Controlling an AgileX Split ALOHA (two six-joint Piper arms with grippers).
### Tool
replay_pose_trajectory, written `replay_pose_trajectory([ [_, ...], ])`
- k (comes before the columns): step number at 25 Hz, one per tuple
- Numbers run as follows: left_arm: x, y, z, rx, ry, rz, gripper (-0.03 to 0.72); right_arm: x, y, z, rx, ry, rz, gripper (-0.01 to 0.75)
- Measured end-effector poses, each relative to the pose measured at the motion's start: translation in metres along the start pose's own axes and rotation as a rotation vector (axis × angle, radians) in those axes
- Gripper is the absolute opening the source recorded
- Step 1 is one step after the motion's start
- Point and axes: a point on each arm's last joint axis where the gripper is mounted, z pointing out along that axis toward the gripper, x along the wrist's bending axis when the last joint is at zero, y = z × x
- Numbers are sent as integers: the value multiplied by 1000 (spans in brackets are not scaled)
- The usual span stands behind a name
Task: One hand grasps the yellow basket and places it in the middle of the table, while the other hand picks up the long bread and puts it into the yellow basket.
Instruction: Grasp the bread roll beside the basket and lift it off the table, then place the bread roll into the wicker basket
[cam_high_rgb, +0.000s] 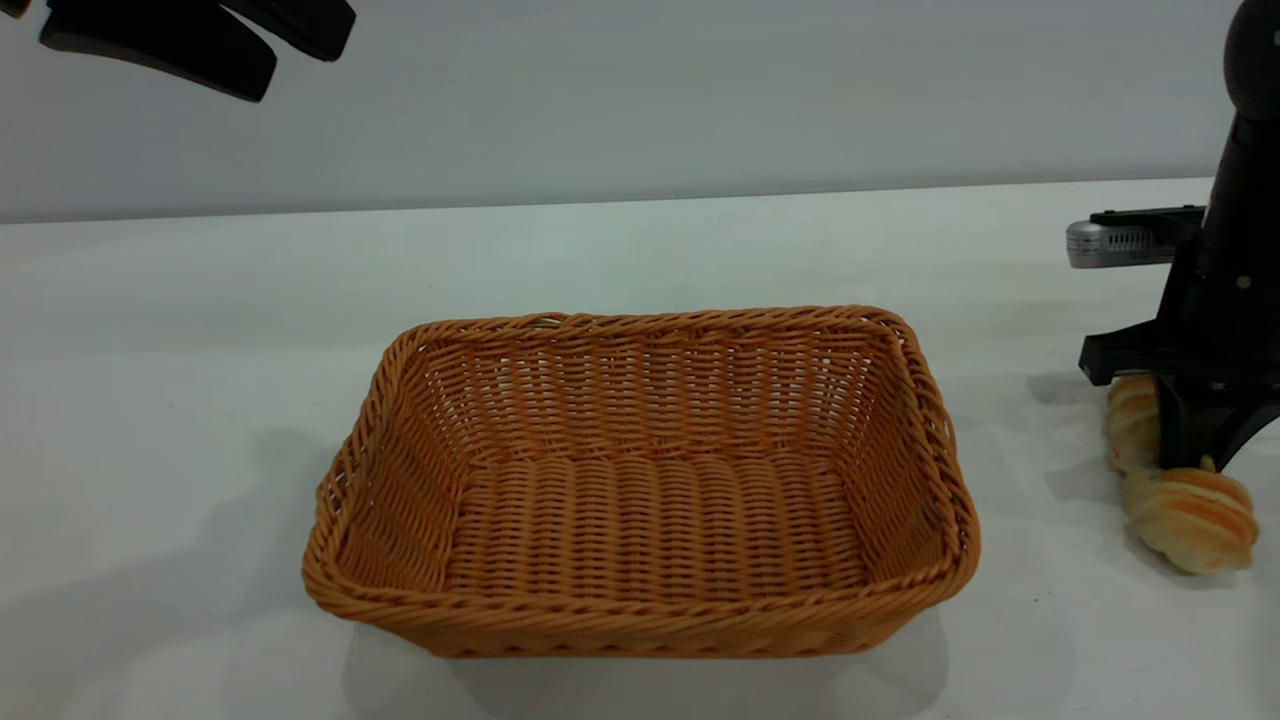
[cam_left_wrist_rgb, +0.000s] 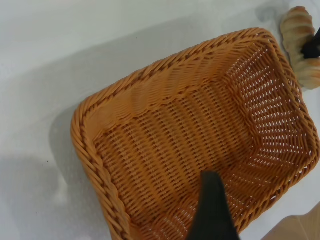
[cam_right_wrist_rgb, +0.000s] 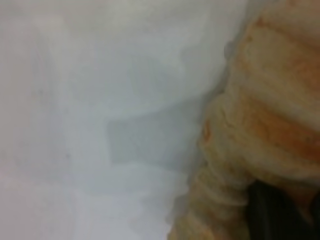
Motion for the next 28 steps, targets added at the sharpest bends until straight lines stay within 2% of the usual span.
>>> replay_pose_trajectory([
  [4, 0, 0, 0, 0, 0, 0, 594, -2, 7, -19, -10, -16, -18, 58],
  [9, 0, 0, 0, -2, 1, -1, 594, -3, 16, -83, -148, -16, -30, 57],
  [13, 1, 1, 0, -12, 10, 1, 594, 8, 9, -134, -245, -15, -79, 57],
  [16, 2, 2, 0, -23, 22, 19, 594, 30, 0, -165, -307, 6, -147, 56],
  [20, 2, 2, 0, -23, 28, 58, 594, 78, -16, -187, -349, 78, -270, 53],
  [25, 3, 1, -1, -15, 42, 98, 594, 139, -35, -185, -337, 136, -429, 52],
  [28, 6, 0, -10, -6, 94, 151, 594, 162, -44, -177, -313, 143, -492, 52],
])
